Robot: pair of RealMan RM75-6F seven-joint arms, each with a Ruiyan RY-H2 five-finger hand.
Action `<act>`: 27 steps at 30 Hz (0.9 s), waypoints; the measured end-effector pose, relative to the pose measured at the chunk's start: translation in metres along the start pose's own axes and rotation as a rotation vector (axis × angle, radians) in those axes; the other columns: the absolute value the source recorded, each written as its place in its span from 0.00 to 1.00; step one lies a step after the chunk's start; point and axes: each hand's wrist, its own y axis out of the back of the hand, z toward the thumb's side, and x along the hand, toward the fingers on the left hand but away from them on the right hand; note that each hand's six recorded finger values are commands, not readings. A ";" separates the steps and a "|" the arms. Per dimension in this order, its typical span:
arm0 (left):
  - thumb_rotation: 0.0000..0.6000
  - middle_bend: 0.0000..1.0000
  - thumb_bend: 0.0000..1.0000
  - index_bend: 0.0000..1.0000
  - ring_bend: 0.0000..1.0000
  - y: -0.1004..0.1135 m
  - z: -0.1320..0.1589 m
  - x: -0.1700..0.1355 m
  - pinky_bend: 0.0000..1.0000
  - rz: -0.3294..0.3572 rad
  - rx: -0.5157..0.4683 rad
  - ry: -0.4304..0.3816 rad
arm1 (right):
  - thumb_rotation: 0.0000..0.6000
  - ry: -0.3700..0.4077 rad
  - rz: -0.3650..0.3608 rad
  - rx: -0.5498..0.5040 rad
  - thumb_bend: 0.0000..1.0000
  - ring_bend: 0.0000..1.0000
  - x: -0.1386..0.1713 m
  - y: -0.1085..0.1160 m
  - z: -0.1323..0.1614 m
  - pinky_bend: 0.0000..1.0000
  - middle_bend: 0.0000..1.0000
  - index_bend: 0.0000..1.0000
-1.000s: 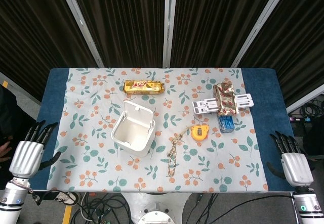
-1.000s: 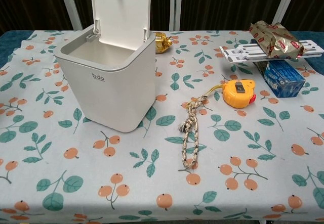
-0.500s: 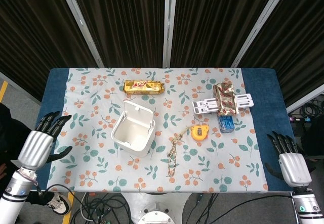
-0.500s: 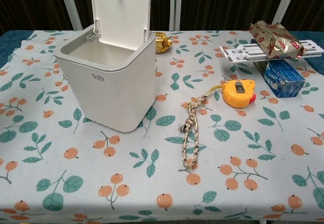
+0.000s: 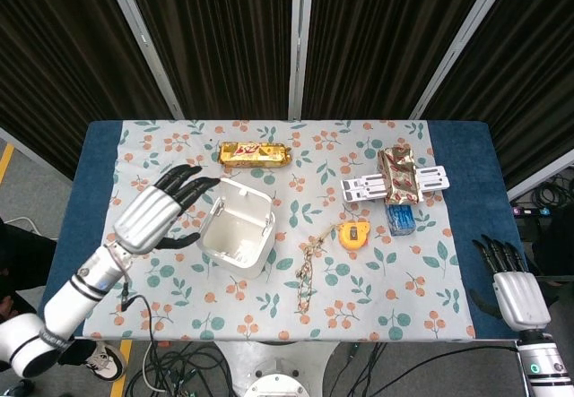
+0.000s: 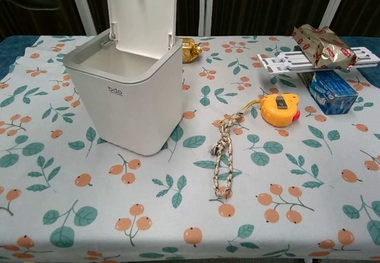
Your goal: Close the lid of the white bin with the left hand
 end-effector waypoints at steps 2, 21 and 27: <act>1.00 0.16 0.21 0.09 0.07 -0.004 0.004 0.019 0.11 -0.028 0.000 -0.018 | 1.00 -0.002 0.003 -0.004 0.23 0.00 0.000 -0.001 -0.001 0.00 0.00 0.00; 1.00 0.16 0.24 0.09 0.07 -0.031 0.019 0.055 0.11 -0.179 0.054 -0.045 | 1.00 -0.032 0.010 -0.026 0.25 0.00 0.000 -0.006 -0.016 0.00 0.00 0.00; 1.00 0.17 0.24 0.09 0.07 -0.025 0.020 0.046 0.11 -0.214 0.073 -0.043 | 1.00 -0.033 0.004 -0.027 0.24 0.00 0.000 -0.005 -0.017 0.00 0.00 0.00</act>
